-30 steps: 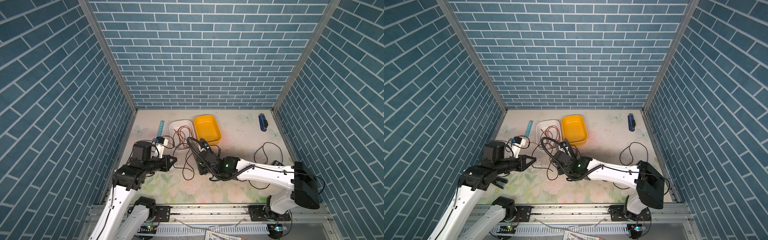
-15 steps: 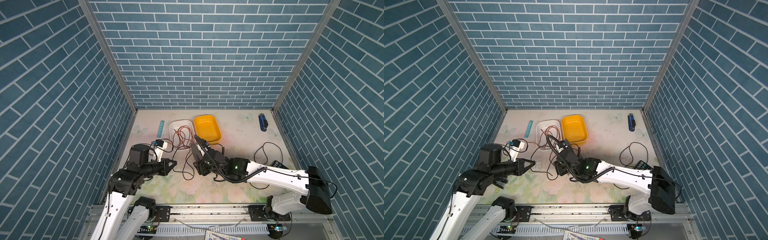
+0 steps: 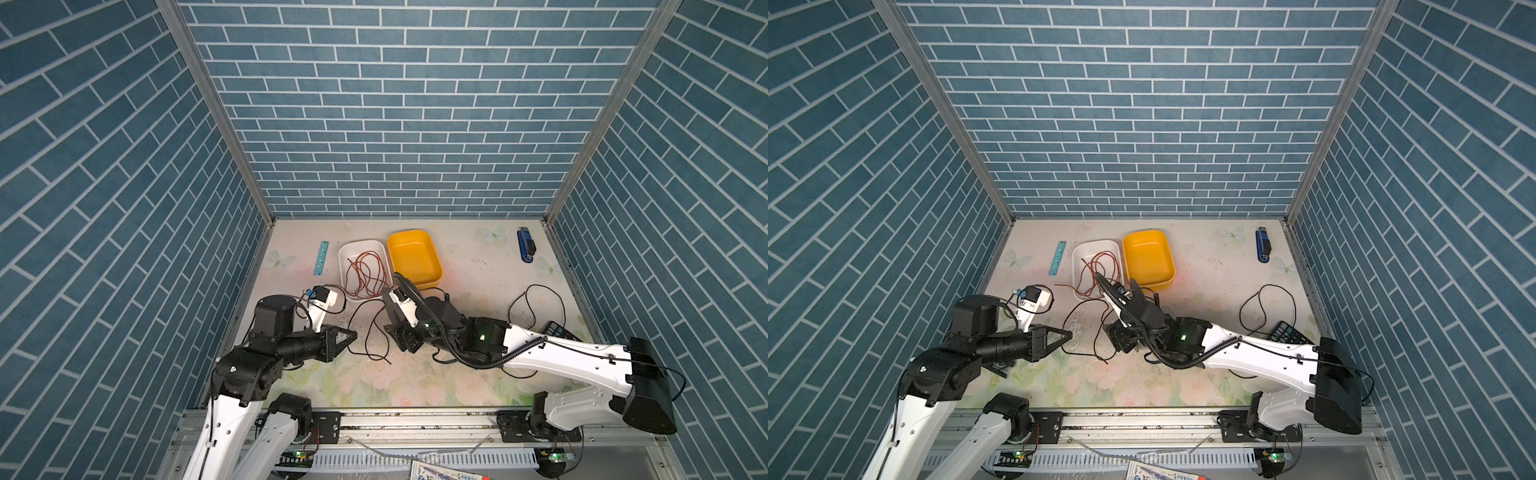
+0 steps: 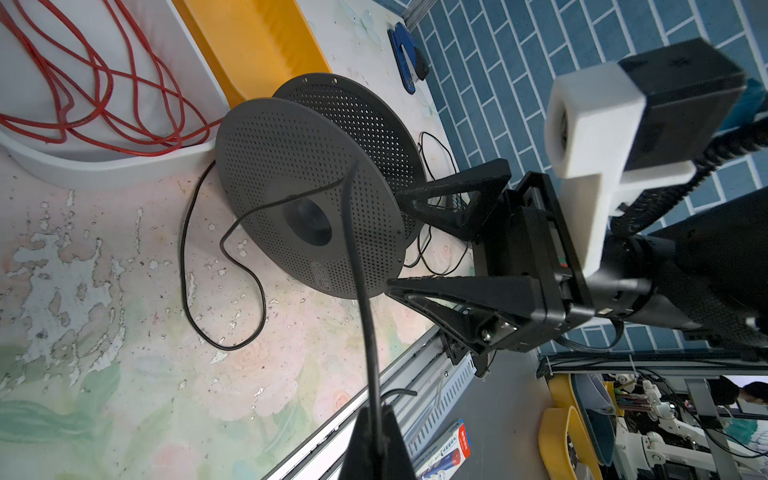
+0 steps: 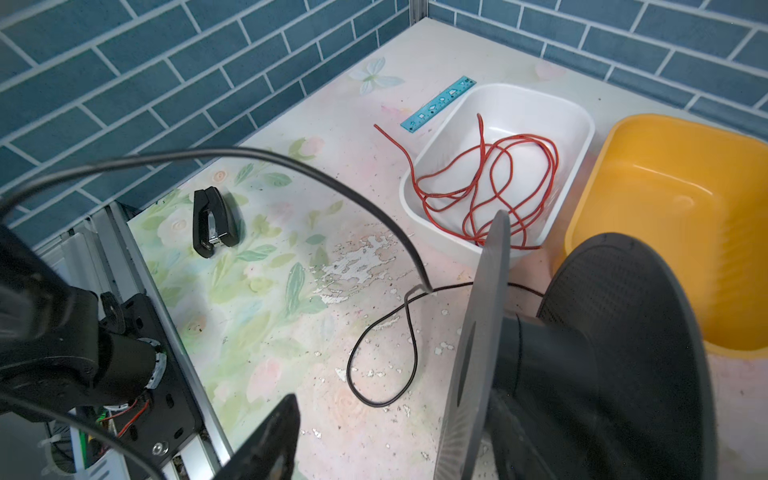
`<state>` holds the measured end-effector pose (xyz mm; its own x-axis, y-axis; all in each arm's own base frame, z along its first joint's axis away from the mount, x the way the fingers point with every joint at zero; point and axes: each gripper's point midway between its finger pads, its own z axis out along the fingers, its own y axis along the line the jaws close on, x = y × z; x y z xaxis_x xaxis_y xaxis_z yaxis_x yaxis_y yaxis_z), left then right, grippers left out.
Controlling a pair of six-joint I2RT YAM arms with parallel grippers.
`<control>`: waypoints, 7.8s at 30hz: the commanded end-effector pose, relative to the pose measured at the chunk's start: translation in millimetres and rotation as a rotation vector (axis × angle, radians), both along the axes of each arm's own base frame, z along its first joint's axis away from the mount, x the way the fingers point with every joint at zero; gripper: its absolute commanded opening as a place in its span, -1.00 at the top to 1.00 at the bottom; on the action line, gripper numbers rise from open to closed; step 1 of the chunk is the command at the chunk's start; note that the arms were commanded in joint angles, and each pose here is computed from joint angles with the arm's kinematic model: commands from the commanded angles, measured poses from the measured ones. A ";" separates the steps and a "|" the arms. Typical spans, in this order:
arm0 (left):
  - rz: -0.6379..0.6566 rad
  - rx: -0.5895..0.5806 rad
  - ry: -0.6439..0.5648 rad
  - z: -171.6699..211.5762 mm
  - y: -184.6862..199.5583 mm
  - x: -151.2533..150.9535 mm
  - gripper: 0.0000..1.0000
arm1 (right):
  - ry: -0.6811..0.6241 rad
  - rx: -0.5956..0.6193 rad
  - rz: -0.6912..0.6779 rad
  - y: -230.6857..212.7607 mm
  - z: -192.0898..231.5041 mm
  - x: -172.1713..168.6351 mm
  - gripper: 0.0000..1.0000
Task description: Wrap the cables
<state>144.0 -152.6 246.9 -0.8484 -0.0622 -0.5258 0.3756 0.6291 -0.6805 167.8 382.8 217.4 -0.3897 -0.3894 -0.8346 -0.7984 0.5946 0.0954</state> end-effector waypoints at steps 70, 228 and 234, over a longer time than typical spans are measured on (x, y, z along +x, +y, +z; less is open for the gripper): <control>-0.104 0.084 -0.003 8.8 -5.4 14.2 1.00 | -0.539 -0.043 0.260 62.4 57.9 40.2 1.00; 0.028 0.627 -0.127 -38.5 -31.2 87.8 1.00 | -0.463 -0.115 -0.889 -299.7 117.5 73.3 1.00; -0.017 0.573 -0.146 -46.2 -51.0 95.6 1.00 | -0.355 -0.146 -0.837 -283.6 100.6 114.5 1.00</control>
